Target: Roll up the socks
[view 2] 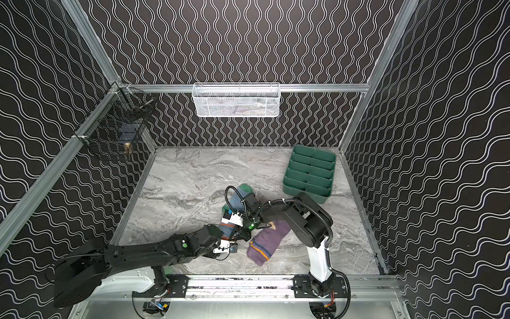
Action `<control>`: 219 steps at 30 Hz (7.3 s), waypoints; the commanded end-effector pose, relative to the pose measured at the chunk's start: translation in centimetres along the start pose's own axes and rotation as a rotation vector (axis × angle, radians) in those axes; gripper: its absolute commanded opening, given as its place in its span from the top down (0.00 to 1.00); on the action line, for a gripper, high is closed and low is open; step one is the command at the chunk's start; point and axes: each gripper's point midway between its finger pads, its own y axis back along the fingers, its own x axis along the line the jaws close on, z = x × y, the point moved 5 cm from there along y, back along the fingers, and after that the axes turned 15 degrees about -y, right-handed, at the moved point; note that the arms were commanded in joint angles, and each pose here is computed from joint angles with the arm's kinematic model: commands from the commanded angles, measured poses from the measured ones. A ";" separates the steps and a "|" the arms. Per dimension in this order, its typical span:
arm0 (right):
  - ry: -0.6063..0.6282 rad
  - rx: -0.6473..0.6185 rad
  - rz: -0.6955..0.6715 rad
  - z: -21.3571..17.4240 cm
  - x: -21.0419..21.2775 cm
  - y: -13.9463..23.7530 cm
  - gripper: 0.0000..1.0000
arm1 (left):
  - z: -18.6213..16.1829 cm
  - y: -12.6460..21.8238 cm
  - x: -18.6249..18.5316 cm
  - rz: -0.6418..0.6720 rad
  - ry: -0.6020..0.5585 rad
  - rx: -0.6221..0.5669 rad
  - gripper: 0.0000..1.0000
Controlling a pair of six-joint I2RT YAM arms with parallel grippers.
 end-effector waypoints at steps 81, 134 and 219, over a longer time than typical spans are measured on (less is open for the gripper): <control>0.960 -0.028 -0.962 -4.9 2.6 0.2 0.39 | -0.1 -4.4 4.4 -0.786 0.502 -0.085 1.00; 0.104 0.185 -0.310 1.1 1.5 2.3 1.00 | -4.4 18.2 10.5 0.205 0.535 -0.230 0.61; 0.407 -0.742 -0.870 2.5 12.0 21.6 0.66 | -1.9 -5.2 6.1 -0.688 0.638 0.050 1.00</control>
